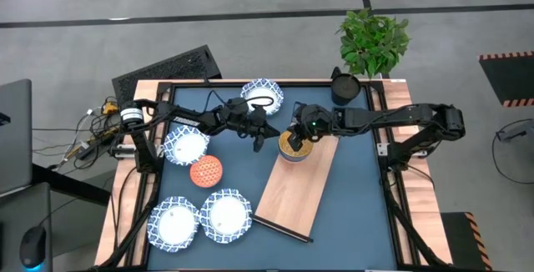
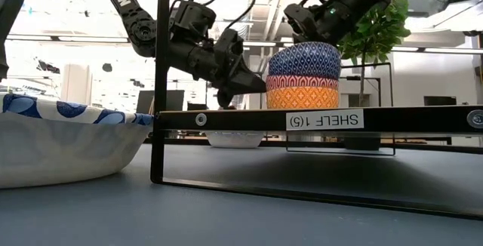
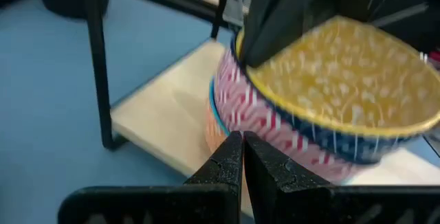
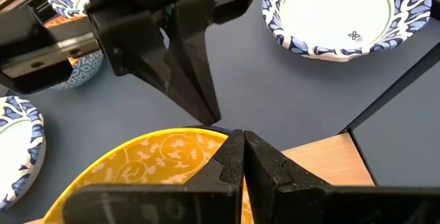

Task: Place and stack bowls onto a shelf
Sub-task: Adjust the stacked bowls on the shelf

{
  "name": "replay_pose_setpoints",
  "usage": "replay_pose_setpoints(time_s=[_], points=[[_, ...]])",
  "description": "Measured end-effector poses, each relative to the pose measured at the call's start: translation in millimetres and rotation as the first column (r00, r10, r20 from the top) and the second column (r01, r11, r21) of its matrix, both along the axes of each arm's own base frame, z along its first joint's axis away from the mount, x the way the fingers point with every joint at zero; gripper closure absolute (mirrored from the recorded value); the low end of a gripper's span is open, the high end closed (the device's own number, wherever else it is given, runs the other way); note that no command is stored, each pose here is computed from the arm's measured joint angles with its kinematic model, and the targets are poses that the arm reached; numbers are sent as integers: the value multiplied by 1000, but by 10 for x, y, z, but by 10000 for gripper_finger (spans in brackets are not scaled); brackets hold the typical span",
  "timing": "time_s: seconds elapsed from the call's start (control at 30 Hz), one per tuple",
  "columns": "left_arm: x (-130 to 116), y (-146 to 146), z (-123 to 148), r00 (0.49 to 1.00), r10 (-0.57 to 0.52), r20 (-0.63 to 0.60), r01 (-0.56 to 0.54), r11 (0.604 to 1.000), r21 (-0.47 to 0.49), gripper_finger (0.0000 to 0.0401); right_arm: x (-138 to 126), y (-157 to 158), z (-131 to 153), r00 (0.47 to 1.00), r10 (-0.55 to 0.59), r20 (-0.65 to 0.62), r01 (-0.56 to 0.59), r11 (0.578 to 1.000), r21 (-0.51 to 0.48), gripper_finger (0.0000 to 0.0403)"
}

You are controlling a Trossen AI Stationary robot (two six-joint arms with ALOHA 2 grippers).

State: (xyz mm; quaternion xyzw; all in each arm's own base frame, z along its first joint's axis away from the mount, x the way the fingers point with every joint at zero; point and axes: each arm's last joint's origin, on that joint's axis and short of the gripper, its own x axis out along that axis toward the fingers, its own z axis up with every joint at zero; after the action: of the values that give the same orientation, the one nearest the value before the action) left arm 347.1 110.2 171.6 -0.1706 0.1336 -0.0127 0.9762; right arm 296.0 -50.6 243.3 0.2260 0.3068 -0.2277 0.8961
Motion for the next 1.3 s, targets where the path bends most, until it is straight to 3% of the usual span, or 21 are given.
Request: replay_pose_setpoints(time_s=[0.43, 0.93, 1.17, 1.3], points=[[9, -11, 41, 998, -46, 45, 46, 999, 3, 401, -1, 4, -4, 1000, 3, -4, -3, 1000, 4, 372], [15, 48, 118, 992, 30, 120, -37, 998, 53, 401, -2, 4, -5, 1000, 3, -5, -3, 1000, 3, 372], [8, 45, 170, 980, -88, 176, 76, 994, 74, 401, -2, 4, -6, 1000, 2, -6, -2, 1000, 3, 372], [4, 48, 168, 979, -103, 175, 91, 993, 75, 401, -3, 4, -6, 1000, 2, -6, -2, 1000, 3, 372]])
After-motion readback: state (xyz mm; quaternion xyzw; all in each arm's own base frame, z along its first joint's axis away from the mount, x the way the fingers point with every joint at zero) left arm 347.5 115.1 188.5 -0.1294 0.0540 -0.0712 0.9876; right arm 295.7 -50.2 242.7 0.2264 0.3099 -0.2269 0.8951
